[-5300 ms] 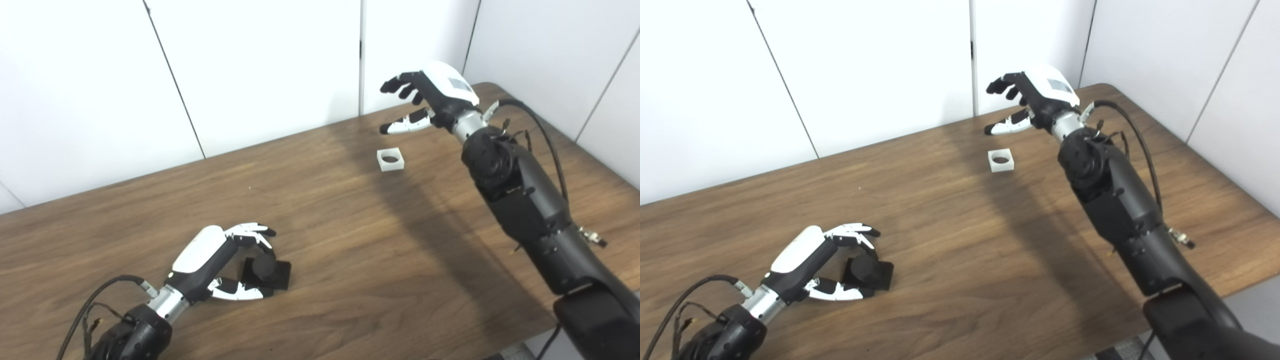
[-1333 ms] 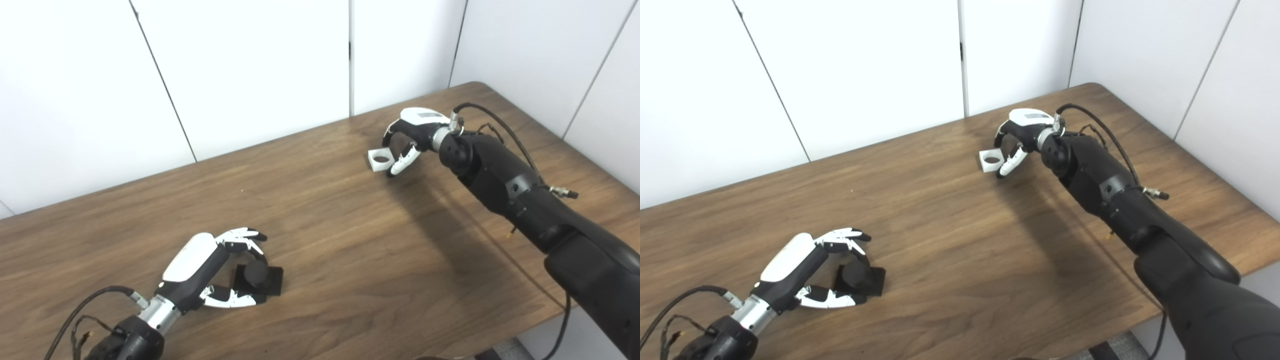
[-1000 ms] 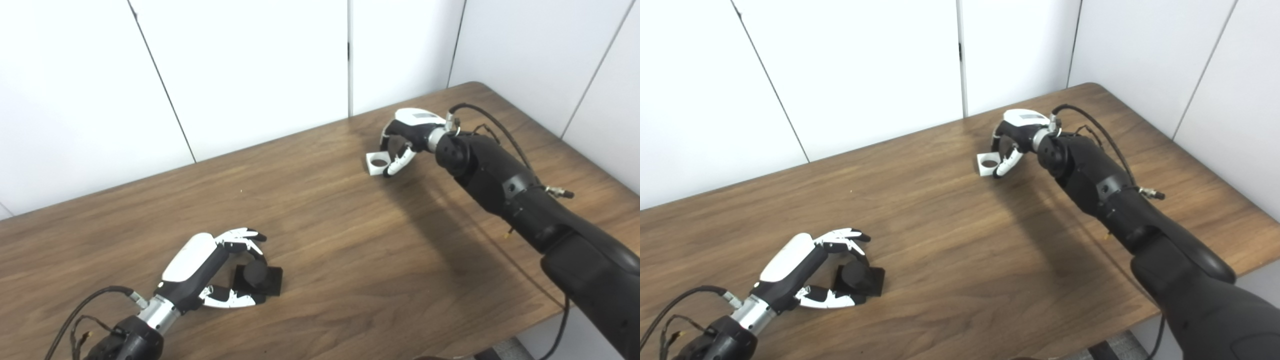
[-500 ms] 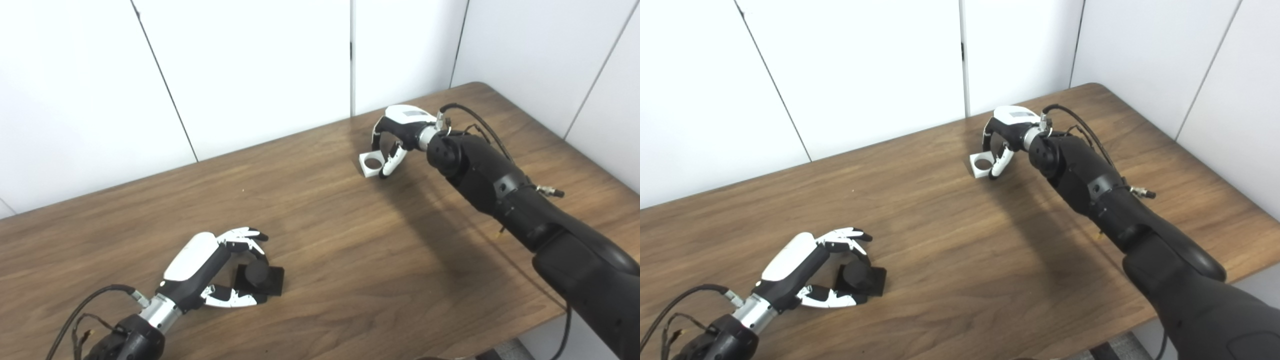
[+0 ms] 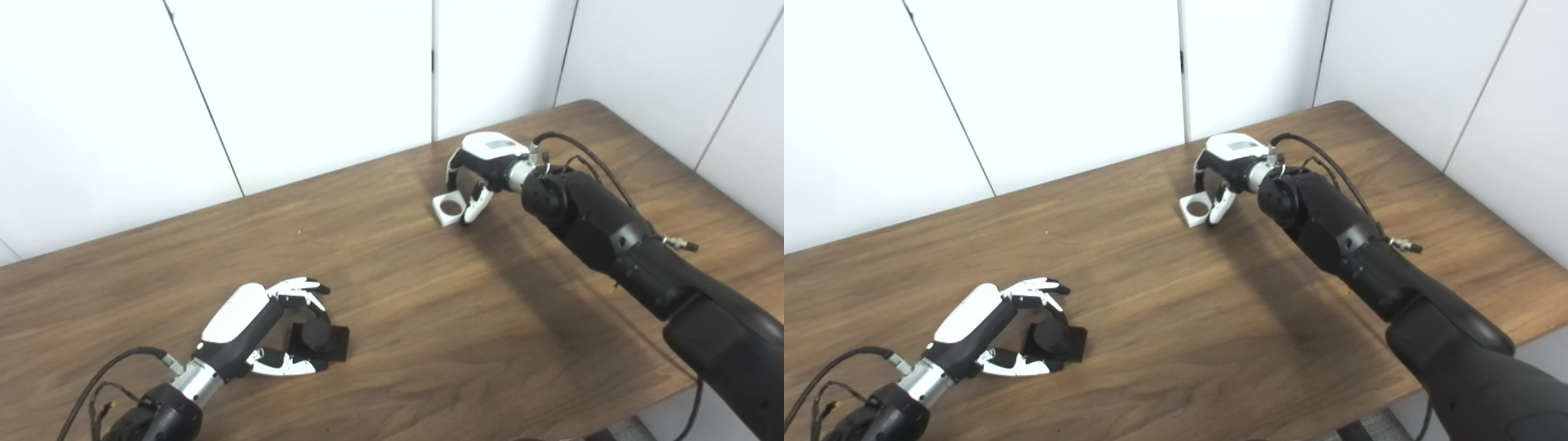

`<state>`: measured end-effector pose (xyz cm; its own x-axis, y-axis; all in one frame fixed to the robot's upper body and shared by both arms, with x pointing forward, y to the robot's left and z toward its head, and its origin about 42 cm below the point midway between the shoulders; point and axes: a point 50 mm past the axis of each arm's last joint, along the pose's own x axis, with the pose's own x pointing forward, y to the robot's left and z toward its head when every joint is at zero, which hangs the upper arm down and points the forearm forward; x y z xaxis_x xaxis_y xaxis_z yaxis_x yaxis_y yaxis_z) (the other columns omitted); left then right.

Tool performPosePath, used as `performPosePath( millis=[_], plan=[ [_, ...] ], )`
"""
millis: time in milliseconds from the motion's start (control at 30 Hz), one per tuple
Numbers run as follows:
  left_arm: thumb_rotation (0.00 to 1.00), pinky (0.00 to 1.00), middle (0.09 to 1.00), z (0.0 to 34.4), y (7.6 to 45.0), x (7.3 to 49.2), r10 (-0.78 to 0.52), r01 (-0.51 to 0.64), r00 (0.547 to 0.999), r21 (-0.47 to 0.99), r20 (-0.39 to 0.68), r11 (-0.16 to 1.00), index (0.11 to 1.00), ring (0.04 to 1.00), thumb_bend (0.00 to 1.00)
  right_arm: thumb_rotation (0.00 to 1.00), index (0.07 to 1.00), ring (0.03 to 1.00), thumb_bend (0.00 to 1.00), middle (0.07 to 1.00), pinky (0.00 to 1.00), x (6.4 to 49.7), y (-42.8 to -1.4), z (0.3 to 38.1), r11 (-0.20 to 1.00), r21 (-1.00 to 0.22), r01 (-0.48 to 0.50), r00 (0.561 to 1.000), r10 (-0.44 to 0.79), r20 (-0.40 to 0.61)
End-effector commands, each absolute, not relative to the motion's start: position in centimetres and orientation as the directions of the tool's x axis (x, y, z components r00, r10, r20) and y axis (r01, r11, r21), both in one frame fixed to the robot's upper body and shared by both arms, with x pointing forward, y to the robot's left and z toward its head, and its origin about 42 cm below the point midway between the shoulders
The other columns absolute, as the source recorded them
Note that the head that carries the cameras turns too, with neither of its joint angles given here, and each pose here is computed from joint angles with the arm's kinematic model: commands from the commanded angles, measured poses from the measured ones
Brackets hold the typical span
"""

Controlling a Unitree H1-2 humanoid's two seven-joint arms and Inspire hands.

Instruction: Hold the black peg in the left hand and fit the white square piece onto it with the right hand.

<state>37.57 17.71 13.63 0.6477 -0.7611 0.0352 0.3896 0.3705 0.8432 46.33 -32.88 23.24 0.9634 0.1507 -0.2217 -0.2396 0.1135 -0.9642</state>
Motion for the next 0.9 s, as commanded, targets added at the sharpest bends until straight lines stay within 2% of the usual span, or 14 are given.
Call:
performPosePath(
  millis=[0, 367, 600, 867],
  plan=[
    [0.07, 0.75, 0.816, 10.6, 19.5, 36.7, -0.751, 0.464, 0.645, 0.854, -0.144, 0.235, 0.491, 0.867, 0.52, 0.13, 0.482, 0.867, 0.52, 0.814, 0.82, 46.6, -32.6, 26.7, 0.098, -0.978, -0.182, 0.965, 0.211, -0.158],
    [0.07, 0.76, 0.818, 10.5, 19.7, 36.9, -0.749, 0.463, 0.646, 0.855, -0.148, 0.231, 0.491, 0.871, 0.52, 0.14, 0.483, 0.884, 0.52, 0.82, 0.84, 45.1, -32.4, 31.3, 0.108, -0.988, -0.11, 0.968, 0.239, -0.082],
    [0.07, 0.77, 0.824, 10.7, 19.4, 36.9, -0.747, 0.465, 0.647, 0.856, -0.154, 0.226, 0.492, 0.882, 0.52, 0.14, 0.483, 0.894, 0.52, 0.821, 0.84, 44.2, -32.3, 31.8, 0.106, -0.989, -0.106, 0.963, 0.258, -0.076],
    [0.08, 0.76, 0.828, 10.5, 18.6, 37.0, -0.746, 0.467, 0.649, 0.852, -0.15, 0.235, 0.492, 0.886, 0.52, 0.14, 0.483, 0.873, 0.52, 0.81, 0.78, 43.2, -32.1, 31.5, 0.122, -0.987, -0.102, 0.948, 0.312, -0.059]
  ],
)
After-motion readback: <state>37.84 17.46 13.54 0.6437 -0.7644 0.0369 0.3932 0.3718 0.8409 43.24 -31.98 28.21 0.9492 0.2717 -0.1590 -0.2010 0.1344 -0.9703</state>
